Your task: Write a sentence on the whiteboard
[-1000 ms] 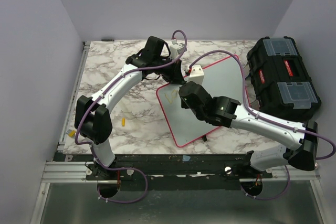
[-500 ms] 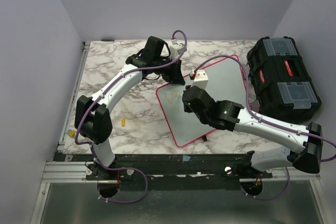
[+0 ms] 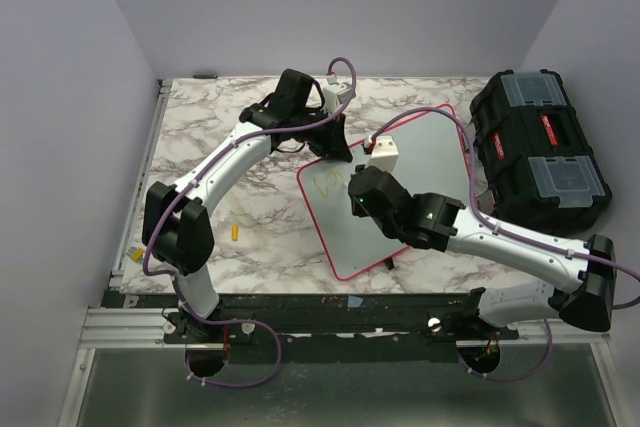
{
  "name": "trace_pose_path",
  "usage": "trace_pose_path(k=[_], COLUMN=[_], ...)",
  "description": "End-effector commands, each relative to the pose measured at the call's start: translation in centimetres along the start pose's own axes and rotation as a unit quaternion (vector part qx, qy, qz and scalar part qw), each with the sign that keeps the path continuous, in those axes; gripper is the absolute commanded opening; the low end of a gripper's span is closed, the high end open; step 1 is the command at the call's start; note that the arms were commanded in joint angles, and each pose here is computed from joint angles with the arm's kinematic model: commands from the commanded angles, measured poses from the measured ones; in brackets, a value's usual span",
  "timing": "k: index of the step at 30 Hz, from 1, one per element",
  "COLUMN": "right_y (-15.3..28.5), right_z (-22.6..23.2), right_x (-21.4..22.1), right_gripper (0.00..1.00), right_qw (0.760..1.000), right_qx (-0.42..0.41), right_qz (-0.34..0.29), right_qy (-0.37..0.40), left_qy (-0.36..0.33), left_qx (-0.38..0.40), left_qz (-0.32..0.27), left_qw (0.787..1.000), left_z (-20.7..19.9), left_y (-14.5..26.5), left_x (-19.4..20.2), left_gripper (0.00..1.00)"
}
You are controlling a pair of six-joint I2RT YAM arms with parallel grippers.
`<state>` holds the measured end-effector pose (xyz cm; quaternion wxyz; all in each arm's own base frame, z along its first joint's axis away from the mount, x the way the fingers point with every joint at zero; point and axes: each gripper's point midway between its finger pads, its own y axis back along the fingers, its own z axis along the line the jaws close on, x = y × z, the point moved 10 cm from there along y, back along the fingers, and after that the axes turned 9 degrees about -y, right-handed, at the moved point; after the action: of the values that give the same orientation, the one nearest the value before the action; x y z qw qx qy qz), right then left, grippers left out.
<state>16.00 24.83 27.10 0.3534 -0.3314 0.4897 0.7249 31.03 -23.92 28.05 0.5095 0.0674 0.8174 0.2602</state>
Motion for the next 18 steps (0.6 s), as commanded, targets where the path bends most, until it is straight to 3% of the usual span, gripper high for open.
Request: trace_pose_path(k=[1,18], right_y=[-1.0,-1.5], right_z=[-0.2,1.4], right_x=[0.6,-2.7], right_gripper=[0.01,0.01], right_qw=[0.999,0.998], right_qx=[0.032,0.049], right_qz=[0.008,-0.047], right_qy=[0.012,0.019], left_qy=[-0.053,-0.056], left_qx=[-0.014,-0.013], left_qz=[-0.016,-0.018], left_qw=[0.998,0.998], left_z=[-0.9,-1.1], left_y=[0.6,0.8], left_x=[-1.2,-1.3], left_gripper=[0.0,0.0])
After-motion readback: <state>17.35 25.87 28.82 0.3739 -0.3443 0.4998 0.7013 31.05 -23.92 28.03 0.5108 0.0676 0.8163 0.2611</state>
